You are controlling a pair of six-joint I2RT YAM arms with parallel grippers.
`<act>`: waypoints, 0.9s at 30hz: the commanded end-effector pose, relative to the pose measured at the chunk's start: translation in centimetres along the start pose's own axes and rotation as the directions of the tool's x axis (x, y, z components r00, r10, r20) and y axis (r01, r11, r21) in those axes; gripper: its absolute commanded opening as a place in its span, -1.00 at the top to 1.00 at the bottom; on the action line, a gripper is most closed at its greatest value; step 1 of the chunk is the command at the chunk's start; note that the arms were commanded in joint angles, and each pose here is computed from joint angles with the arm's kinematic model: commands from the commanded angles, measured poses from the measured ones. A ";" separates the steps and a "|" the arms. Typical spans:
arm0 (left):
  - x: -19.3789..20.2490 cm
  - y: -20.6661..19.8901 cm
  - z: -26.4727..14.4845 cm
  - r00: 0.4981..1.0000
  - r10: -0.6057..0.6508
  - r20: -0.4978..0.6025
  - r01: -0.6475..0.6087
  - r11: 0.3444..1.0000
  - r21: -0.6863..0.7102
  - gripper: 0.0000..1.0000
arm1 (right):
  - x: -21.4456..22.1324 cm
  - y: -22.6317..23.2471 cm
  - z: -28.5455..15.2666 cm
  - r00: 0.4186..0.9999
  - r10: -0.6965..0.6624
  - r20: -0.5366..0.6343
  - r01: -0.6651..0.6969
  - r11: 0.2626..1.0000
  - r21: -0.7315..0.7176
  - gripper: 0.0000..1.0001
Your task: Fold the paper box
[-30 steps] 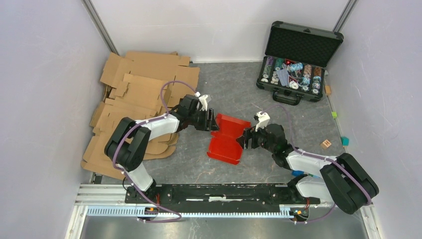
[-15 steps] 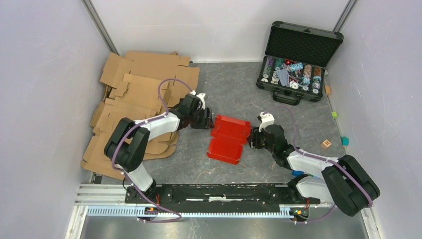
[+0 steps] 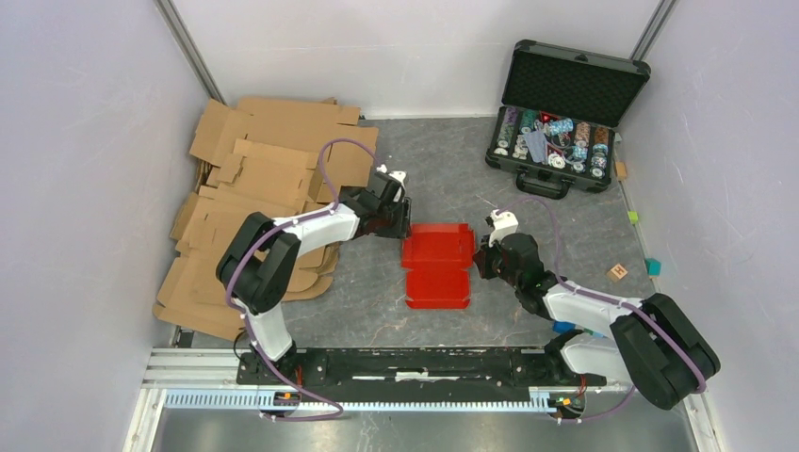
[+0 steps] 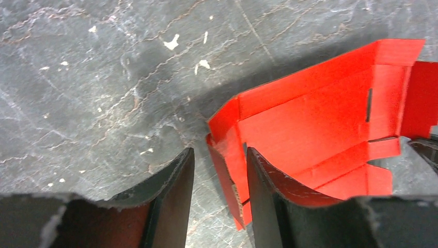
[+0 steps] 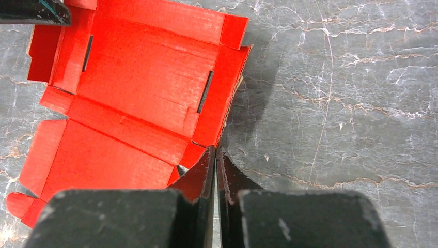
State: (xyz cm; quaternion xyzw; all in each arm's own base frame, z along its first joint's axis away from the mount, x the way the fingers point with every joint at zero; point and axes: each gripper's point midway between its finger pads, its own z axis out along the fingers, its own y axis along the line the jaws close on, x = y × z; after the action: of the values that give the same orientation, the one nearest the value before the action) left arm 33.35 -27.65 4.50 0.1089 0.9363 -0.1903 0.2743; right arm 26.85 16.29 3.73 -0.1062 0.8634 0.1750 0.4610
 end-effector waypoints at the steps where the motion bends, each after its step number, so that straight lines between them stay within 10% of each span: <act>1: 0.3 1.5 -0.1 0.999 0.032 0.000 -0.032 0.998 -0.062 0.05 | -2.6 0.4 -0.1 0.996 -0.015 0.083 0.016 1.000 -0.010 0.87; 13: 0.3 1.6 -1.6 0.999 0.028 0.028 -0.026 0.998 -0.060 0.78 | -2.4 -0.1 -0.1 0.997 -0.019 0.079 0.018 1.000 0.014 0.78; 27: -1.1 -1.5 -3.9 0.984 0.059 0.170 -0.081 0.988 0.128 0.96 | -3.6 -0.8 -0.8 0.992 -0.042 0.118 0.036 0.998 0.055 -0.29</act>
State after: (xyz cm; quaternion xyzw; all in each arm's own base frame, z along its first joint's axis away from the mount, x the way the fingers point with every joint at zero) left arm 31.05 -25.93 5.12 0.1090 0.9277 -0.2043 0.2928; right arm 27.16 15.66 4.39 -0.1112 0.8581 0.1571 0.4759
